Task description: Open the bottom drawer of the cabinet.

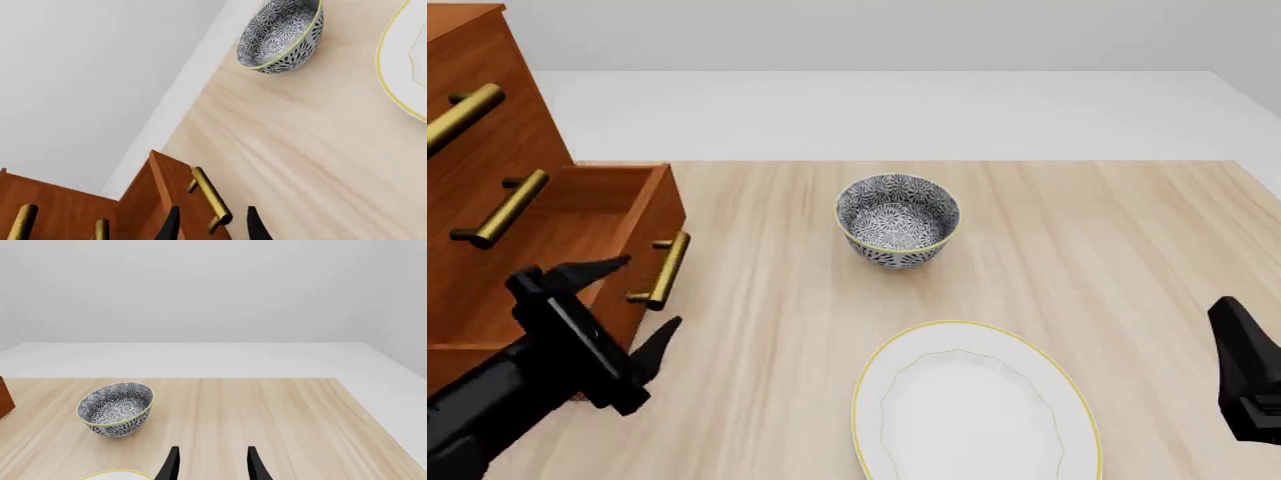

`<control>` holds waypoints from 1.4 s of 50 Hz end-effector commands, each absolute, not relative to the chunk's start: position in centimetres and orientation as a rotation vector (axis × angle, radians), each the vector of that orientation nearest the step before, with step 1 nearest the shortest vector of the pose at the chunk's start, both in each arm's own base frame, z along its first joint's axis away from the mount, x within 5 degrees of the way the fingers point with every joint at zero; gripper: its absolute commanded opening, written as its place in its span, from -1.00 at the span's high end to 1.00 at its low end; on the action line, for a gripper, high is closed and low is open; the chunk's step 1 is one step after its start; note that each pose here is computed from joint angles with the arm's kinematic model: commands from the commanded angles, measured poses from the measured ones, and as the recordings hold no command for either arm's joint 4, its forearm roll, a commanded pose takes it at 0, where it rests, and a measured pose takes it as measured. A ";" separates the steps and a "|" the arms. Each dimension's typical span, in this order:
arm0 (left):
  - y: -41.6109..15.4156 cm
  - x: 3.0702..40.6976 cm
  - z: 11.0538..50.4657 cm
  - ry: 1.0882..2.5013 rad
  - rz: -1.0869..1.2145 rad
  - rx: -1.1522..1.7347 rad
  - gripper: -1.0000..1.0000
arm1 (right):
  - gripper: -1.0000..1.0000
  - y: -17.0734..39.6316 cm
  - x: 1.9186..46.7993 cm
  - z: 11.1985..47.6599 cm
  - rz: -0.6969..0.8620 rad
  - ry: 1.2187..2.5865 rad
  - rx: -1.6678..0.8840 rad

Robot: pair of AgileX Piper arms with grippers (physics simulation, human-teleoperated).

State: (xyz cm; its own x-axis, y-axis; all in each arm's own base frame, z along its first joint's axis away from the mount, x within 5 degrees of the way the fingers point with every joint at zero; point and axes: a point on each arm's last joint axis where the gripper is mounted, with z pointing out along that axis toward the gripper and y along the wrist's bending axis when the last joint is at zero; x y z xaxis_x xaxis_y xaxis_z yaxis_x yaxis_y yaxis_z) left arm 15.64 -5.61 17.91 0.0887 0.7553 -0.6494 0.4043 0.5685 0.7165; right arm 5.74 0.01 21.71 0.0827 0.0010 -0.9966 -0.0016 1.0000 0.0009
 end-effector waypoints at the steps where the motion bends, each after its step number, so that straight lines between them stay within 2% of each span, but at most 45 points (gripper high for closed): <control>1: -4.8 13.7 21.5 1.729 0.184 0.897 -1.00 | -1.00 0.0 5.7 21.7 0.002 1.488 -0.001; 13: -4.1 15.5 23.5 1.893 0.173 0.791 -1.00 | -1.00 0.0 5.7 21.7 0.002 1.488 0.000; 25: -3.3 16.6 23.9 1.974 0.201 0.753 -1.00 | -1.00 0.0 5.7 21.7 0.002 1.488 0.000; 56: -2.5 21.9 22.6 2.180 0.107 0.471 -1.00 | -1.00 0.0 5.7 21.7 0.002 1.488 0.000; 70: -1.4 22.9 20.7 2.235 0.119 0.389 -1.00 | -1.00 0.0 5.7 21.7 0.002 1.488 0.000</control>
State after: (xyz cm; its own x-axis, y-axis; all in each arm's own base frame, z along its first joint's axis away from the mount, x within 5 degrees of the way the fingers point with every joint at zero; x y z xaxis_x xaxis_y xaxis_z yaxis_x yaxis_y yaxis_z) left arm 21.99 -2.13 21.97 -0.5530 0.3642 -0.7494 0.2813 0.9282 0.2435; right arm 5.74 0.01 21.71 0.0826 0.0010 -0.9966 -0.0016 1.0000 0.0009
